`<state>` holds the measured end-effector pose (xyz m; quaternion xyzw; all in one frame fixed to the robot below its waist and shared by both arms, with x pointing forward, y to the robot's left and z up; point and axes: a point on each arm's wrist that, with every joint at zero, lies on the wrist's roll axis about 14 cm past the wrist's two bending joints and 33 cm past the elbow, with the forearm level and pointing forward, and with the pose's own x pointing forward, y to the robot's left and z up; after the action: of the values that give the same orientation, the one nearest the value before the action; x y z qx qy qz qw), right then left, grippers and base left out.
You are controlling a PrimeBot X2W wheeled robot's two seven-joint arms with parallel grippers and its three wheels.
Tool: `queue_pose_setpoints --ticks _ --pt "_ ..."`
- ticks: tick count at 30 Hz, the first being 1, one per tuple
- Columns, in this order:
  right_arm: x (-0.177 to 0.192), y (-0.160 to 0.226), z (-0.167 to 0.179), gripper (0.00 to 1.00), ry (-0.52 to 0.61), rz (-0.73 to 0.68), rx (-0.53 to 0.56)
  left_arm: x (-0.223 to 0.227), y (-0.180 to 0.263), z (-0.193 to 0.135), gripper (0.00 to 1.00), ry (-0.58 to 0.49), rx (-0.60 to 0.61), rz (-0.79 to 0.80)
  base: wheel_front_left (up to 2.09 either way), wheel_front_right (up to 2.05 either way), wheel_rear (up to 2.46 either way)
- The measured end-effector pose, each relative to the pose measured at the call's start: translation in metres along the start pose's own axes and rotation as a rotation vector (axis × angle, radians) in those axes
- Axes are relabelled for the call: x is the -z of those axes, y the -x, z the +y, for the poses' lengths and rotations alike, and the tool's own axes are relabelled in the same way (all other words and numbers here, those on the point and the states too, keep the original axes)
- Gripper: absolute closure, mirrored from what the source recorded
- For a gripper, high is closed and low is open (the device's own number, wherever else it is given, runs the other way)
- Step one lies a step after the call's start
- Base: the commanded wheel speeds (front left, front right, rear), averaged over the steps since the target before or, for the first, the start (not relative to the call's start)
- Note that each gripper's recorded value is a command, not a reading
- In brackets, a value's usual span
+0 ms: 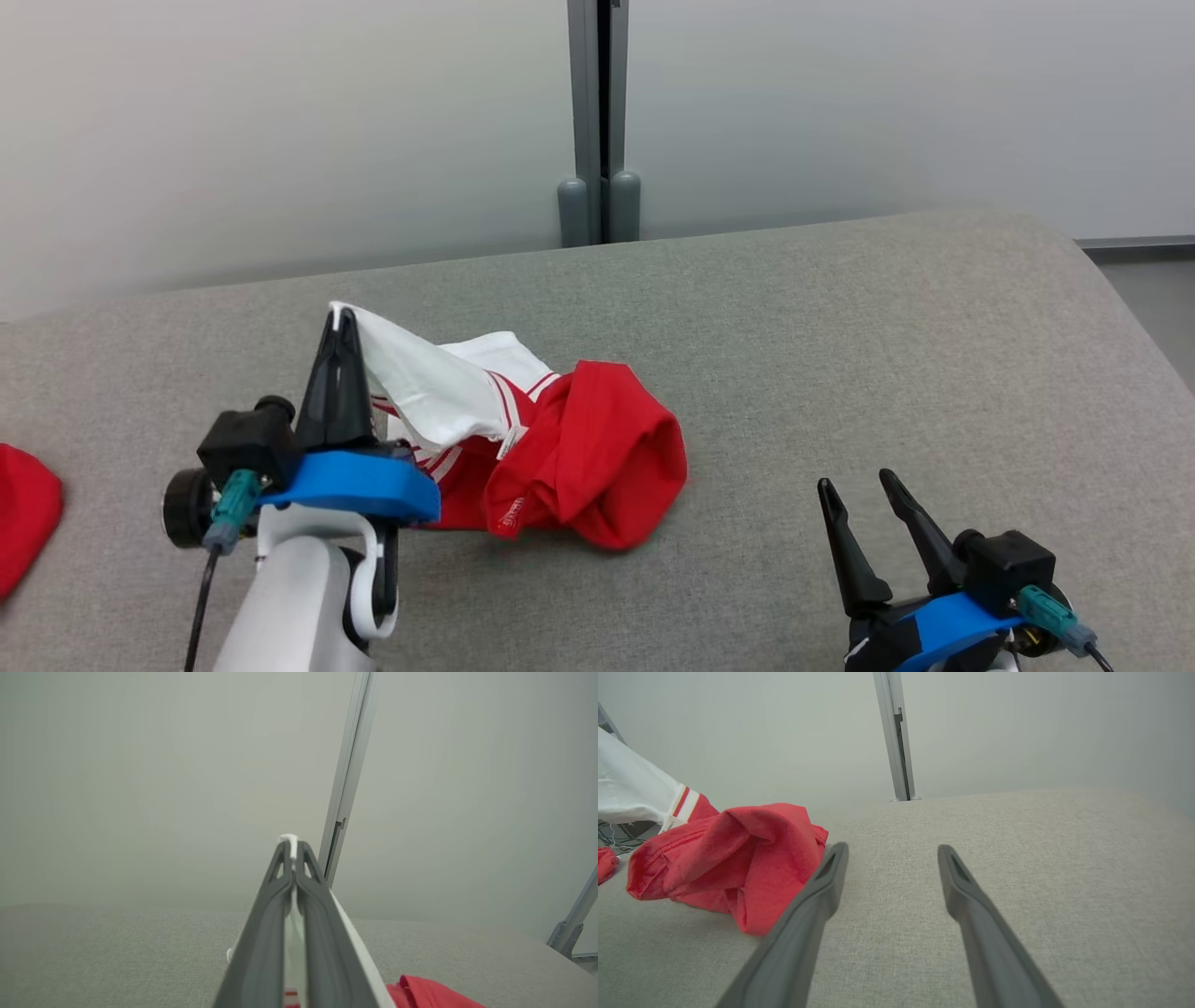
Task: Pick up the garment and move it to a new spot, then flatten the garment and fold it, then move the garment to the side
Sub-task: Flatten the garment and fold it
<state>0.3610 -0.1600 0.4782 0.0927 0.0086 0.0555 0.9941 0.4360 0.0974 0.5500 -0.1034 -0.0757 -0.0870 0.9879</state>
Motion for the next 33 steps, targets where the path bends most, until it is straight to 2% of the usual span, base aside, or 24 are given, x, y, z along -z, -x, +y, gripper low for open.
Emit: queue_pose_setpoints --ticks 3,8,16,21,23,26,30,33 --pt "-0.001 -0.001 0.004 0.00 -0.003 -0.004 -0.008 -0.014 -0.011 0.002 1.00 -0.037 0.019 -0.033 0.00 0.00 0.00" --pt "0.000 0.002 0.003 0.00 -0.010 -0.003 0.001 -0.054 -0.049 -0.028 1.00 -0.095 0.139 -0.130 0.00 0.00 0.00" --pt "-0.001 0.017 -0.017 0.00 -0.023 -0.010 0.073 -0.119 -0.095 -0.109 1.00 -0.066 0.352 -0.267 0.00 0.00 0.00" --pt "0.001 0.025 -0.024 0.00 -0.040 -0.007 0.101 -0.166 -0.095 -0.137 1.00 0.026 0.399 -0.374 0.00 0.00 0.00" --pt "0.000 0.024 -0.022 0.00 -0.045 -0.012 0.096 -0.182 -0.094 -0.132 1.00 0.047 0.355 -0.411 0.00 0.00 0.00" --pt "-0.001 0.020 -0.017 0.00 -0.048 -0.013 0.078 -0.169 -0.096 -0.103 1.00 0.031 0.256 -0.384 0.00 0.00 0.00" --pt "0.001 0.014 -0.012 0.00 -0.047 -0.009 0.061 -0.108 -0.087 -0.022 1.00 -0.003 0.046 -0.240 0.00 0.00 0.00" --pt "0.004 0.010 -0.008 0.00 -0.043 0.002 0.048 -0.059 -0.061 0.035 1.00 -0.008 -0.100 -0.127 0.00 0.00 0.00"
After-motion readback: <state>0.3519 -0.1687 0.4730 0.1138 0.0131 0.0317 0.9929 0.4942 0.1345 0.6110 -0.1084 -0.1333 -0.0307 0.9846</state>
